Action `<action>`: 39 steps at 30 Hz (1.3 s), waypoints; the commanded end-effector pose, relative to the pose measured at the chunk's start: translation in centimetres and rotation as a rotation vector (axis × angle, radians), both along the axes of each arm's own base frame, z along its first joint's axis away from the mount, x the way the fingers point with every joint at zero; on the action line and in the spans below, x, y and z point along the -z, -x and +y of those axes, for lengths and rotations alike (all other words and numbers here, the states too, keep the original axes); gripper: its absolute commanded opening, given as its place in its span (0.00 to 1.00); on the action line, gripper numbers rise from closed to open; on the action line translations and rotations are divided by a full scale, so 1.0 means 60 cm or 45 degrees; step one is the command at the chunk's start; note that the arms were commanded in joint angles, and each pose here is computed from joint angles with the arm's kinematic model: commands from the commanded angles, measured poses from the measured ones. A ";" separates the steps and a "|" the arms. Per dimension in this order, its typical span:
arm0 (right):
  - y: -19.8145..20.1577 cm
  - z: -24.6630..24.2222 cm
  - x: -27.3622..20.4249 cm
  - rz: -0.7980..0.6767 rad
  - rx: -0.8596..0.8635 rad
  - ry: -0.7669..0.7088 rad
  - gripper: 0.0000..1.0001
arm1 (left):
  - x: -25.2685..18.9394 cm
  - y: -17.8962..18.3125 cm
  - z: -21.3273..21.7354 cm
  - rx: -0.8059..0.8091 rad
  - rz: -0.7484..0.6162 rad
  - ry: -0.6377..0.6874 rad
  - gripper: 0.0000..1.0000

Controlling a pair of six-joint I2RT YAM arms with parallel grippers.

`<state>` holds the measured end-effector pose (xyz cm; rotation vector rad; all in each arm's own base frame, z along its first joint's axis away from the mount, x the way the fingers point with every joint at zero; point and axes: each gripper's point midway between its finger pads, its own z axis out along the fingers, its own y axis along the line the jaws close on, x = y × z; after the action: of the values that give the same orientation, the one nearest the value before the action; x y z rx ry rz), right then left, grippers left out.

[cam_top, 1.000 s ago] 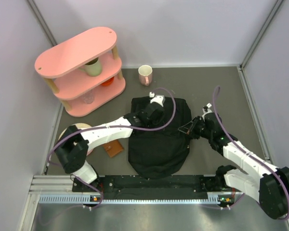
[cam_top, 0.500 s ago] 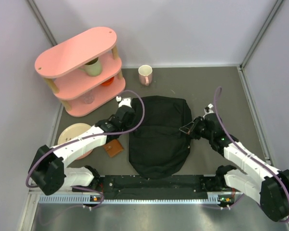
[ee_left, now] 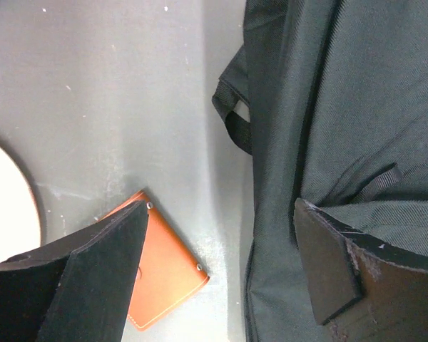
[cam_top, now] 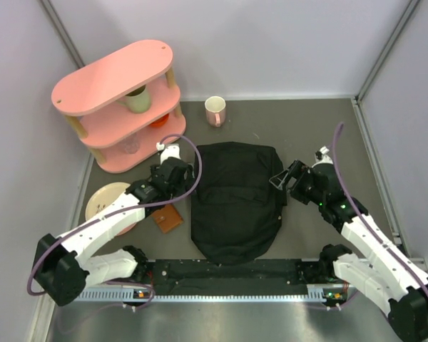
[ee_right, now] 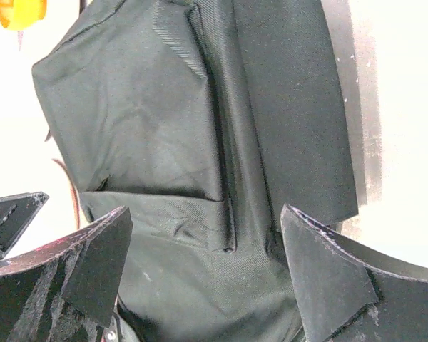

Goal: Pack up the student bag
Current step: Unzip the student bag at the center of the board, then pick up the personal item from the center of the board.

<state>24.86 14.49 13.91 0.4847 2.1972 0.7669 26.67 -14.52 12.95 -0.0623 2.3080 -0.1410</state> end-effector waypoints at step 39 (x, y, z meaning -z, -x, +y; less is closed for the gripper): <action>0.069 0.388 -0.131 -0.149 -1.078 -0.062 0.92 | 0.131 0.156 0.099 -0.661 0.156 0.518 0.99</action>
<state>20.97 36.05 19.45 -0.4158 2.3242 1.1791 16.14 -7.68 4.78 -0.7684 2.3509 -0.2370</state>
